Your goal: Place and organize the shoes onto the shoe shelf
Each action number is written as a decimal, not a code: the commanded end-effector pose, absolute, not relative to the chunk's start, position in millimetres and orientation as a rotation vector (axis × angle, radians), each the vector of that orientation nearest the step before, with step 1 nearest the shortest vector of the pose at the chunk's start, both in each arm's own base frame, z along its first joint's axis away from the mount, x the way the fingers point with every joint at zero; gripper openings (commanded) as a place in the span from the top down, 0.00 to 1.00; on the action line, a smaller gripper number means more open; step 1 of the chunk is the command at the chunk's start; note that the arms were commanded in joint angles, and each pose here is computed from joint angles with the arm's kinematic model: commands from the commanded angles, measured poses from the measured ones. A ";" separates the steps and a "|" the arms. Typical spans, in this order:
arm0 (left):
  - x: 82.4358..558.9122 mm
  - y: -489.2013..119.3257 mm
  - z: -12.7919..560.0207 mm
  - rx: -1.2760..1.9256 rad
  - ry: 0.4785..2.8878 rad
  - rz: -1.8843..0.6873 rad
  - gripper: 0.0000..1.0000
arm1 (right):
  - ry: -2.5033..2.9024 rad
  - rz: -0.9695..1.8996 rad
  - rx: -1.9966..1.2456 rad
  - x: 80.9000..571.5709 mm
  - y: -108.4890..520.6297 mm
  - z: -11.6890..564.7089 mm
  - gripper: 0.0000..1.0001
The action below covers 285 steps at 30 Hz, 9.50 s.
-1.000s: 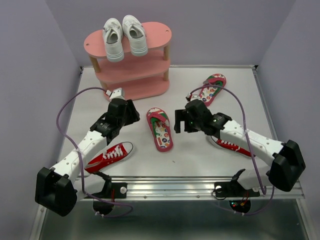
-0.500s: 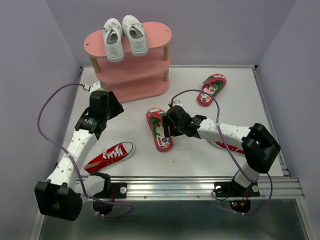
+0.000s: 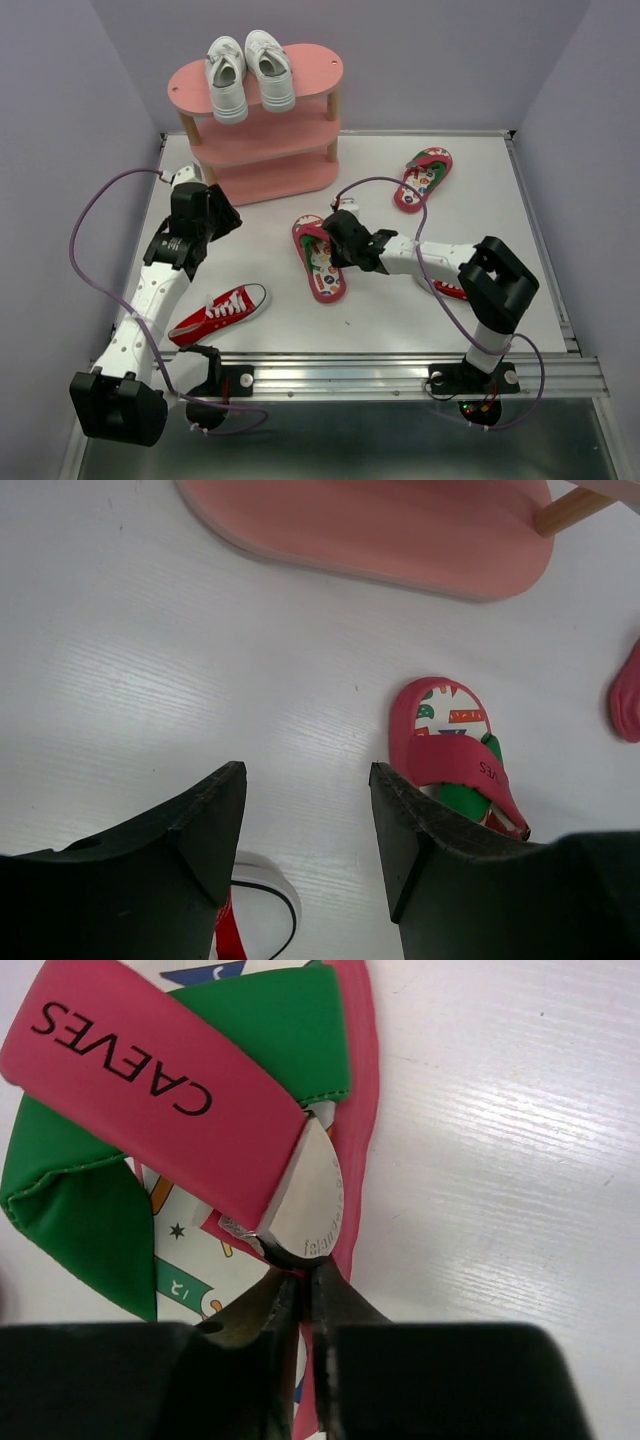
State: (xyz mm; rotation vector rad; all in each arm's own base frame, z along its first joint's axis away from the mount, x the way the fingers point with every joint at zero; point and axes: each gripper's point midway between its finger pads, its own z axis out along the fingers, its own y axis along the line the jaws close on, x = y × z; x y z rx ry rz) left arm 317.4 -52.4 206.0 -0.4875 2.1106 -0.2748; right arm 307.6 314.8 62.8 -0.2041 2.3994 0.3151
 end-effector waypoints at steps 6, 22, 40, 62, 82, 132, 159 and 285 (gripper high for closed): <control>316.9 -40.9 238.7 -0.476 2.032 -0.263 0.37 | 2.202 0.340 -0.089 339.4 319.0 133.8 0.99; 304.7 9.2 279.8 -0.628 1.884 -0.107 0.37 | 2.089 0.294 -0.087 357.6 316.2 236.5 0.99; 305.4 8.6 277.1 -0.611 1.896 -0.114 0.37 | 1.945 0.357 -0.045 368.9 319.4 312.2 0.99; 303.9 3.9 273.0 -0.605 1.899 -0.149 0.37 | 1.817 0.398 0.102 433.9 310.3 363.8 0.99; 299.7 7.5 274.5 -0.617 1.889 -0.137 0.37 | 1.765 0.537 0.159 514.2 344.5 356.6 0.99; 291.4 13.6 281.3 -0.618 1.872 -0.105 0.37 | 1.602 0.639 0.201 553.9 376.3 362.0 0.48; 294.4 17.9 313.9 -0.527 1.814 -0.063 0.37 | 1.631 0.311 0.503 444.5 146.0 369.2 0.05; 275.2 -279.5 78.0 -0.228 2.291 -0.017 0.47 | 2.187 0.217 0.395 325.3 100.0 173.9 0.03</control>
